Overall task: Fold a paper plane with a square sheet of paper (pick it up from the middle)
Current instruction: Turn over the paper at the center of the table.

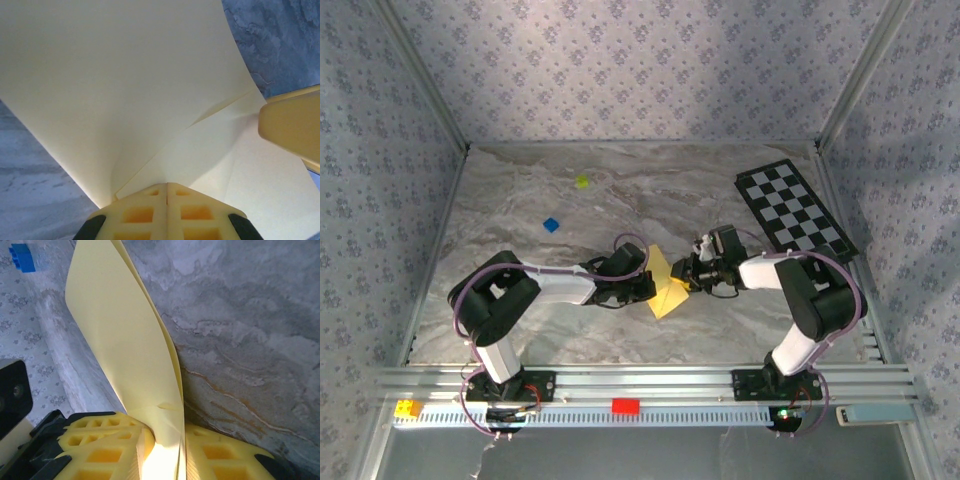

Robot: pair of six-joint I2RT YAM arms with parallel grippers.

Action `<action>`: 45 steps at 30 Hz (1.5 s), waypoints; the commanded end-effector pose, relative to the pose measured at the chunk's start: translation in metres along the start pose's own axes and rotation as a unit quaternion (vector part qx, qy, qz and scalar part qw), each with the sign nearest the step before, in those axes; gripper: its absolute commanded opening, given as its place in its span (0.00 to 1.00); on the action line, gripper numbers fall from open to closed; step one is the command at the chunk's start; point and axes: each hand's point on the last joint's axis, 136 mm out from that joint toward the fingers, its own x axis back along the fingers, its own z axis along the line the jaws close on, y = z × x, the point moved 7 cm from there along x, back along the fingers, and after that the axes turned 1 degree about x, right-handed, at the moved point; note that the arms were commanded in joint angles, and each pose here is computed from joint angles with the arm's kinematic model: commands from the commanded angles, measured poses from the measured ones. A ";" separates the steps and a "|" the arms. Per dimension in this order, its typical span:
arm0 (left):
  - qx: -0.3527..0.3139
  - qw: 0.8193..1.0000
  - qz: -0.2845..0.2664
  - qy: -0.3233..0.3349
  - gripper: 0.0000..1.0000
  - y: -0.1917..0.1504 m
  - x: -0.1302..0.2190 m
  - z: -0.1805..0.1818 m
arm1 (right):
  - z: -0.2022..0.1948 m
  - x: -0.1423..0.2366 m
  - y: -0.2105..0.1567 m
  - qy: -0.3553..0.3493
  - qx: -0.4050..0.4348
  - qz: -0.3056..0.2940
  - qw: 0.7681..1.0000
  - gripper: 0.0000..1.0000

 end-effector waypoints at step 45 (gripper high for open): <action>0.087 0.946 -0.306 0.064 0.55 -0.005 0.193 0.062 | 0.090 0.037 0.008 -0.614 0.425 -0.116 0.655 0.02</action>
